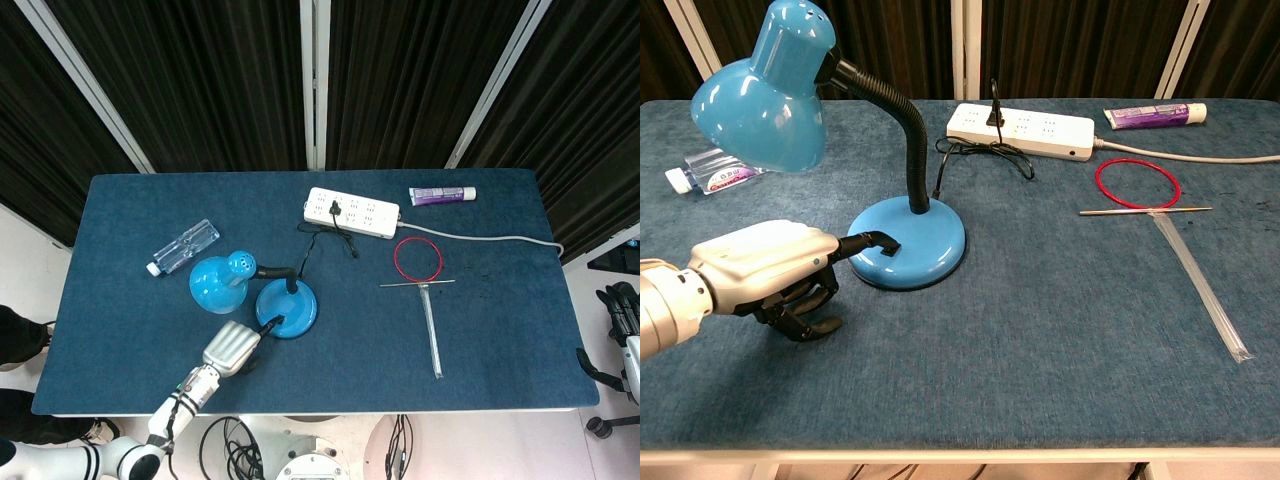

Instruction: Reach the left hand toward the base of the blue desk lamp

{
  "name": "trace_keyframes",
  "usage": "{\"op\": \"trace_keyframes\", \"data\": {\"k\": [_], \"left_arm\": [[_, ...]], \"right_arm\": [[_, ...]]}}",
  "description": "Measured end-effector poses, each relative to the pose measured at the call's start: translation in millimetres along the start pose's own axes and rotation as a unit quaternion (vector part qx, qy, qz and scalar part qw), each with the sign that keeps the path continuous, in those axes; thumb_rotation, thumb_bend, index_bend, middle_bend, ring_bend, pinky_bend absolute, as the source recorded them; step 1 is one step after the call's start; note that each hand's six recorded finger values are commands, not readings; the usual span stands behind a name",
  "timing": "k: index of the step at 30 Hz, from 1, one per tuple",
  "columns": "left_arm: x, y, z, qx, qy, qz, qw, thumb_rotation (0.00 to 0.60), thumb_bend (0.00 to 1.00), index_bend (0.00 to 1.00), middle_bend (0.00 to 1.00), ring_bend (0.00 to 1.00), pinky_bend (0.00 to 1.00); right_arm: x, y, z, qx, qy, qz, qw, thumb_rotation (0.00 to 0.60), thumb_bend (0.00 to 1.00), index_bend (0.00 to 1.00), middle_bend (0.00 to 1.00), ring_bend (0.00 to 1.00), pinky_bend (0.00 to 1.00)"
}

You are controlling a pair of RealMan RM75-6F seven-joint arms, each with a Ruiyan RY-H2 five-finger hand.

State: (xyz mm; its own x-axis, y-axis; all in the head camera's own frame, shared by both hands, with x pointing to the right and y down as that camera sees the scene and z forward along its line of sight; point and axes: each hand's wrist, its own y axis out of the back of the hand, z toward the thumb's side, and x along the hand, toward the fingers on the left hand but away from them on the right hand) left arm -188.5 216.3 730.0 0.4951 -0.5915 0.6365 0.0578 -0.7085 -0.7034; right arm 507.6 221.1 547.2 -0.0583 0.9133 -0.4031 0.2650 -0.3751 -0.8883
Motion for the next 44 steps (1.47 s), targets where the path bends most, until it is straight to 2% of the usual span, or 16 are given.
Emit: {"op": "trace_keyframes", "data": {"k": [8, 16, 22, 26, 30, 33, 35, 36, 37, 38, 40, 42, 44], "left_arm": [[3, 3, -2, 0.002, 0.002, -0.007, 1.0000, 0.600, 0.41, 0.08, 0.84, 0.80, 0.79], [-15, 27, -12, 0.006, 0.019, 0.032, 0.9993, 0.600, 0.41, 0.09, 0.84, 0.80, 0.79], [-54, 44, -60, 0.020, 0.085, 0.064, 0.9941, 0.600, 0.41, 0.11, 0.84, 0.80, 0.79], [-91, 50, -106, 0.028, 0.157, 0.082, 0.9838, 0.600, 0.41, 0.13, 0.83, 0.80, 0.78], [-116, 63, -132, 0.031, 0.200, 0.119, 0.9720, 0.600, 0.37, 0.13, 0.80, 0.77, 0.75], [-136, 79, -147, 0.021, 0.221, 0.161, 0.9616, 0.600, 0.21, 0.13, 0.69, 0.66, 0.67], [-152, 90, -155, 0.014, 0.230, 0.189, 0.9547, 0.600, 0.13, 0.13, 0.51, 0.46, 0.56], [-159, 94, -159, 0.013, 0.233, 0.199, 0.9519, 0.600, 0.11, 0.13, 0.41, 0.35, 0.50], [-165, 99, -163, 0.014, 0.236, 0.207, 0.9493, 0.600, 0.10, 0.13, 0.34, 0.27, 0.45], [-174, 106, -167, 0.019, 0.240, 0.217, 0.9460, 0.600, 0.08, 0.13, 0.24, 0.17, 0.36], [-186, 114, -172, 0.027, 0.246, 0.229, 0.9415, 0.600, 0.06, 0.12, 0.13, 0.06, 0.24], [-196, 122, -175, 0.029, 0.249, 0.237, 0.9388, 0.600, 0.04, 0.11, 0.06, 0.00, 0.14], [-204, 127, -176, 0.034, 0.250, 0.238, 0.9378, 0.600, 0.03, 0.11, 0.04, 0.00, 0.11]], "right_arm": [[0, 2, 0, 0.002, -0.002, -0.001, 1.0000, 0.600, 0.29, 0.00, 0.00, 0.00, 0.00], [-1, 0, 4, 0.005, 0.002, 0.002, 1.0000, 0.600, 0.29, 0.00, 0.00, 0.00, 0.00], [0, -3, 11, 0.008, 0.012, 0.005, 0.9999, 0.600, 0.29, 0.00, 0.00, 0.00, 0.00], [2, -2, 16, 0.009, 0.019, 0.002, 0.9998, 0.600, 0.29, 0.00, 0.00, 0.00, 0.00], [5, -4, 20, 0.012, 0.021, 0.004, 0.9997, 0.600, 0.29, 0.00, 0.00, 0.00, 0.00], [6, -5, 24, 0.015, 0.026, 0.005, 0.9996, 0.600, 0.29, 0.00, 0.00, 0.00, 0.00], [6, -5, 27, 0.016, 0.029, 0.006, 0.9994, 0.600, 0.29, 0.00, 0.00, 0.00, 0.00], [7, -5, 29, 0.017, 0.031, 0.006, 0.9994, 0.600, 0.29, 0.00, 0.00, 0.00, 0.00], [7, -5, 31, 0.017, 0.033, 0.006, 0.9993, 0.600, 0.29, 0.00, 0.00, 0.00, 0.00], [7, -5, 32, 0.017, 0.034, 0.006, 0.9993, 0.600, 0.29, 0.00, 0.00, 0.00, 0.00], [7, -6, 33, 0.019, 0.035, 0.006, 0.9992, 0.600, 0.29, 0.00, 0.00, 0.00, 0.00], [7, -8, 33, 0.021, 0.034, 0.008, 0.9992, 0.600, 0.29, 0.00, 0.00, 0.00, 0.00], [7, -8, 33, 0.022, 0.033, 0.009, 0.9992, 0.600, 0.29, 0.00, 0.00, 0.00, 0.00]]}}
